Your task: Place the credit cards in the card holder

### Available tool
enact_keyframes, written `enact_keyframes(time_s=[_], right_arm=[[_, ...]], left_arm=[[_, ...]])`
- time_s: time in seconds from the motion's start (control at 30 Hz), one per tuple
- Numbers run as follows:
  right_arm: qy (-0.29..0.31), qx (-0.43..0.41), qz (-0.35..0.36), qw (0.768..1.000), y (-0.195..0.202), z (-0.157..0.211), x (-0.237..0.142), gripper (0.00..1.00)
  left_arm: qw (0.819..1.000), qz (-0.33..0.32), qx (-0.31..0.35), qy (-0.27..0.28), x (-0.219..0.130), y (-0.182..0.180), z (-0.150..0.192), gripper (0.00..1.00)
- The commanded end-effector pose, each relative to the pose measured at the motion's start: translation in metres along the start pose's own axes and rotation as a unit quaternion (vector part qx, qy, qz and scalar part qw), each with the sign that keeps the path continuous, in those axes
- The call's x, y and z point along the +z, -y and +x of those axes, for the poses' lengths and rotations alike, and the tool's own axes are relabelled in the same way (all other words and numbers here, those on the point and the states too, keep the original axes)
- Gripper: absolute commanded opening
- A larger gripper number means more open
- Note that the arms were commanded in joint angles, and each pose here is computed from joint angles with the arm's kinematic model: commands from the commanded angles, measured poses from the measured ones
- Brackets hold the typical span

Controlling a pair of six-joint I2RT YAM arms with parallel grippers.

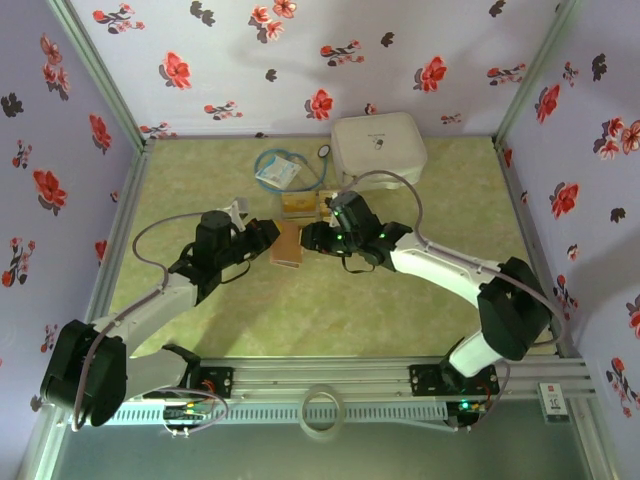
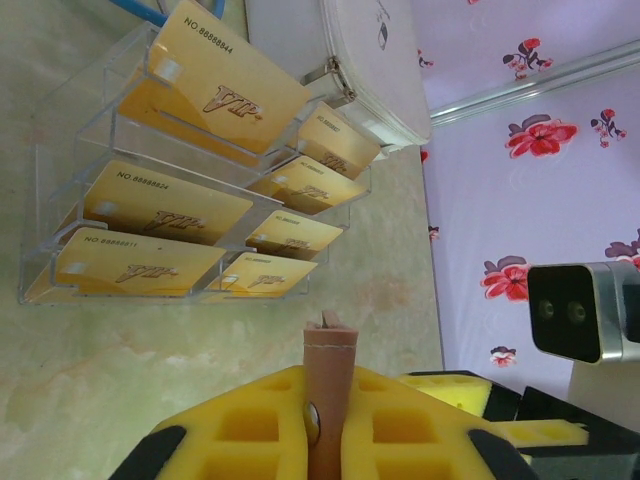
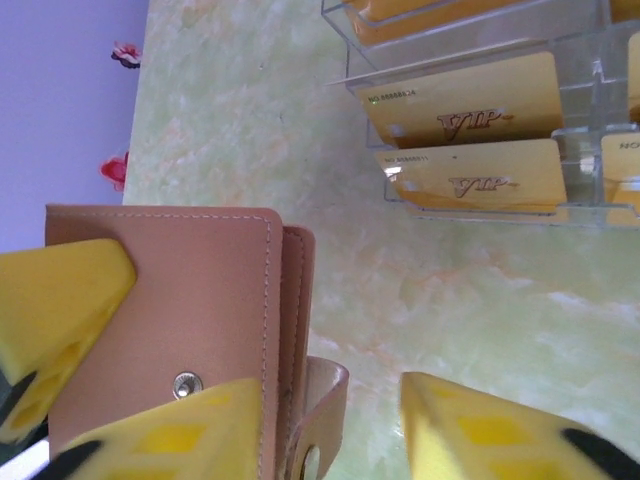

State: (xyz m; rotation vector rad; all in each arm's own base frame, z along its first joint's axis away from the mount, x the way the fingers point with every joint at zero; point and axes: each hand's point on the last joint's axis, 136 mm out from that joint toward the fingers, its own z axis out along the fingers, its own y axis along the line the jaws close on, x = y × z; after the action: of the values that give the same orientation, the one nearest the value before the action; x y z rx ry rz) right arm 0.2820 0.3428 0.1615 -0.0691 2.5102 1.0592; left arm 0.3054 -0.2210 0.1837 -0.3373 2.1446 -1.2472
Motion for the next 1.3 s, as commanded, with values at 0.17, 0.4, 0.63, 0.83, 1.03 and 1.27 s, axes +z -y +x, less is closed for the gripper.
enact_keyframes(time_s=[0.17,0.4,0.63,0.83,1.03,1.27], right_arm=[[0.011,-0.006,-0.019,1.0,-0.01,-0.006,-0.009,0.0],[0.007,-0.004,-0.056,0.998,-0.031,-0.005,-0.028,0.0],[-0.006,0.006,-0.101,0.995,-0.056,0.005,-0.031,0.0],[-0.021,0.008,-0.104,0.994,-0.057,0.014,-0.018,0.0],[-0.027,0.01,-0.093,0.995,-0.046,0.02,-0.014,0.0],[-0.029,0.013,-0.081,0.996,-0.029,0.023,-0.018,0.0]], left_arm=[[1.0,0.011,0.014,0.007,0.001,0.004,-0.001,0.09],[1.0,-0.021,0.013,-0.006,0.009,-0.034,0.016,0.43],[1.0,-0.014,0.002,-0.021,0.018,-0.054,0.033,0.56],[1.0,-0.008,0.001,-0.029,0.021,-0.059,0.042,0.58],[0.999,-0.012,0.0,-0.035,0.018,-0.066,0.05,0.59],[0.999,-0.041,0.005,-0.027,0.008,-0.077,0.051,0.6]])
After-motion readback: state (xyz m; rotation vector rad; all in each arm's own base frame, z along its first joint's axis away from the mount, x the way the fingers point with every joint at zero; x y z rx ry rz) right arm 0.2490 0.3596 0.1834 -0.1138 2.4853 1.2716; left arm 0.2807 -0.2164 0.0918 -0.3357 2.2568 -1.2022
